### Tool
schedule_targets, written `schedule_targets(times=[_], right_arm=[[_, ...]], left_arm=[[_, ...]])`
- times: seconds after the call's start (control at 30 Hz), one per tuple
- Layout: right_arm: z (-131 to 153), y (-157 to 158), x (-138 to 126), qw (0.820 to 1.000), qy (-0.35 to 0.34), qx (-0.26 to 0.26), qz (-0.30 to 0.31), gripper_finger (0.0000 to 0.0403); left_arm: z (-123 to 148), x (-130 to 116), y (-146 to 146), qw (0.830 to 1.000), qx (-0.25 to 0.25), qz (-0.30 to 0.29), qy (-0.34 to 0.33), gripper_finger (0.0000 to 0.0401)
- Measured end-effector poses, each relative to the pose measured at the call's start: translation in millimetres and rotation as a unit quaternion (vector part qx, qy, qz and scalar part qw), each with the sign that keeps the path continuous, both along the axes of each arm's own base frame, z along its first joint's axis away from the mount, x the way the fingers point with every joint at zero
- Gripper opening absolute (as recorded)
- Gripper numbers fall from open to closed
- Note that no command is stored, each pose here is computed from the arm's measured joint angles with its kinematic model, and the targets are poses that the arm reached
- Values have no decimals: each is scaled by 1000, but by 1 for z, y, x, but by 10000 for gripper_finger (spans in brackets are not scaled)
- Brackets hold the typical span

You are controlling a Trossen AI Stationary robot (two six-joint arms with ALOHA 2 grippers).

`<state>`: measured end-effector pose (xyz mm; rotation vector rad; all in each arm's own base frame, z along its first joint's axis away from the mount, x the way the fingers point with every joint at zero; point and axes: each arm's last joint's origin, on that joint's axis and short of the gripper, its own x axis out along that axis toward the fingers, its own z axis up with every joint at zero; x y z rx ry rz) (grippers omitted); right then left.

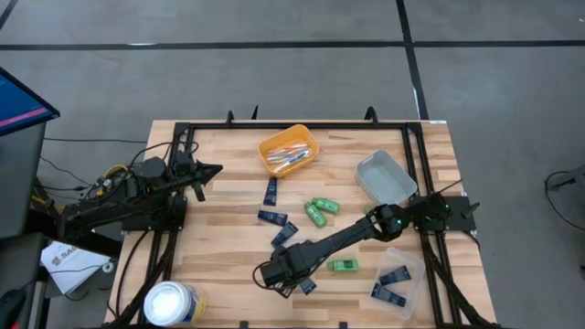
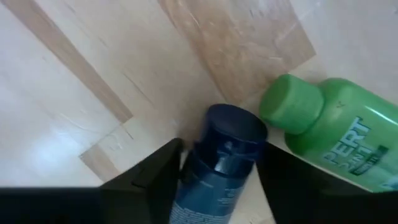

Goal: Pick & Place Travel size toiletries
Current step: Put the dark blue shave cream into the transparent bin

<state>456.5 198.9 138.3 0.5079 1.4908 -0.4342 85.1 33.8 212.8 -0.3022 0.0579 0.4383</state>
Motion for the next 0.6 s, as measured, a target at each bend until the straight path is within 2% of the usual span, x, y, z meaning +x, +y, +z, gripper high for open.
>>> schedule_targets(times=[0.13,0.23,0.4,0.6], right_arm=[[3,0,-1,1000,0,2,7,133],[8,1,0,1000,-2,8,25,115],[36,0,-10,999,10,14,49,123],[74,1,-35,997,38,-9,65,122]], left_arm=[[0,0,0,1000,0,0,0,2],[0,0,0,1000,0,0,0,2],[0,0,0,1000,0,0,0,2],[0,0,0,1000,1,0,-1,2]])
